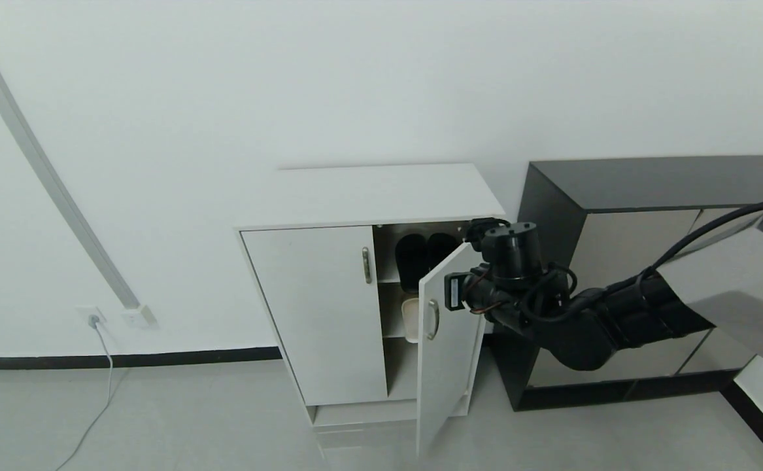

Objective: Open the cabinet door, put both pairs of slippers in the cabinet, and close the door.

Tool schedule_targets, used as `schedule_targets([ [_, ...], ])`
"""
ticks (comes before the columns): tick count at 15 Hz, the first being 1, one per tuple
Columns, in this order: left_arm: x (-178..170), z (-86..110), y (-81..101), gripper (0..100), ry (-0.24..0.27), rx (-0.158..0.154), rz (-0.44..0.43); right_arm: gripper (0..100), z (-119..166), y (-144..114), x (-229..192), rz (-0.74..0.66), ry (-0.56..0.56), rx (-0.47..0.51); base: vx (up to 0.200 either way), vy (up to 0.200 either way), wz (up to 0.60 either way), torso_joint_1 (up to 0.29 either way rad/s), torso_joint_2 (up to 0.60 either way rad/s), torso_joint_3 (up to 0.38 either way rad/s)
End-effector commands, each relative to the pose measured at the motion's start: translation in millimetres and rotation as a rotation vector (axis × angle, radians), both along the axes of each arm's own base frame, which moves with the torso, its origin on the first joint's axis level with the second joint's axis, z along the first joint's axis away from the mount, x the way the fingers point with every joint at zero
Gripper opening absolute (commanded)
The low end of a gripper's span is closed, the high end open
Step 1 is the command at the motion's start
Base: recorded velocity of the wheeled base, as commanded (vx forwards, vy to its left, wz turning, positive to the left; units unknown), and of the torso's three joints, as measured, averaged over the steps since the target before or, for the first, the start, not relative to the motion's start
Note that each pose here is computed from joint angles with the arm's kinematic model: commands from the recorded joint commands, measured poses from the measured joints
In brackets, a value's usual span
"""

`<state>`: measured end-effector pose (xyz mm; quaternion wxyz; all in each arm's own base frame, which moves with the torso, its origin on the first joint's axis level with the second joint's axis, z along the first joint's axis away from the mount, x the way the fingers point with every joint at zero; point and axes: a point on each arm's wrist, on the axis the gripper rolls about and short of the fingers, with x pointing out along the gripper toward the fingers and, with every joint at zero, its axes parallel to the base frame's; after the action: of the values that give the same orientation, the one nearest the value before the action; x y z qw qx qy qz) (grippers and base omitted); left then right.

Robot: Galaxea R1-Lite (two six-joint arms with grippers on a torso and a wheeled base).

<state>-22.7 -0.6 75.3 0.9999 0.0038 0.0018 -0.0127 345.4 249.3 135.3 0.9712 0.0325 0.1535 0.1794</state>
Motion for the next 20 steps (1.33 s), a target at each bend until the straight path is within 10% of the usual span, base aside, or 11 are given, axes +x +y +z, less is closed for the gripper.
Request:
schedule_targets([
  [1,0.0,0.0,0.0,0,-0.001,0.000,0.001,0,-10.0,-1.9,-3.4,0.015,0.006,0.006,0.000,0.000,0.00,0.000,0.00,0.000],
  [20,0.0,0.0,0.0,0,-0.001,0.002,0.001,0,-54.7,-19.0,-33.2,0.123,-0.024,0.053,0.074,0.000,0.00,0.000,0.00,0.002],
])
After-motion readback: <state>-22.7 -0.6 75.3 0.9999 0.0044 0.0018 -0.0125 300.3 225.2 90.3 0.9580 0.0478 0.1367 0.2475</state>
